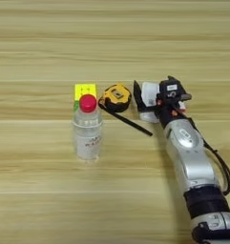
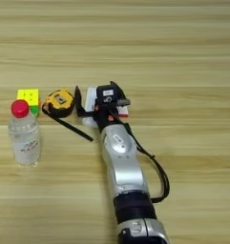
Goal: Move the objects on the table
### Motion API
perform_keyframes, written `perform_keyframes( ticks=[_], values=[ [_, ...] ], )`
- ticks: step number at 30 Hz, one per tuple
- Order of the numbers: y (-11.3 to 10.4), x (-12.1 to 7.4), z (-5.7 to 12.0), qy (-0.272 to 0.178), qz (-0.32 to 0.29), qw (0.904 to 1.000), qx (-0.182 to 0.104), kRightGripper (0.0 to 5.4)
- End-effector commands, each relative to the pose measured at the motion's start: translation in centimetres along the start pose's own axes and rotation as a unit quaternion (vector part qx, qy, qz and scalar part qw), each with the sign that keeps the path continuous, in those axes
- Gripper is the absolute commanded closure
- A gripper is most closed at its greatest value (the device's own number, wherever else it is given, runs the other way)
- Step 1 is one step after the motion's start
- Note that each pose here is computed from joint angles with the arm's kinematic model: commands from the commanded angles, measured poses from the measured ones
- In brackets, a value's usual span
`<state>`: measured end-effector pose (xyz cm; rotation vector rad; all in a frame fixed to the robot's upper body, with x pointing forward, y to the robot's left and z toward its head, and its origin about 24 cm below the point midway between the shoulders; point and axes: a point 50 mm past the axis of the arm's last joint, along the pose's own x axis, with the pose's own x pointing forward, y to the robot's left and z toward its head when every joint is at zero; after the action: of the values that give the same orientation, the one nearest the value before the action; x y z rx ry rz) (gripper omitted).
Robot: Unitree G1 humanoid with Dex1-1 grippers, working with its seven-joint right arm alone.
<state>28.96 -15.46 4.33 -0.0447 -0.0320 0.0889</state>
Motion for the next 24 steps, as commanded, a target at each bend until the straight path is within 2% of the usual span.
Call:
perform_keyframes(
  ticks=[1,9,24],
  values=[
    [-0.2,0.1,2.1,-0.040,-0.009,0.9992,0.001,0.02],
    [0.4,-1.1,0.2,-0.002,-0.003,0.9999,0.017,0.02],
    [0.4,-0.6,-1.3,0.034,0.004,0.9989,0.033,0.02]
  ],
)
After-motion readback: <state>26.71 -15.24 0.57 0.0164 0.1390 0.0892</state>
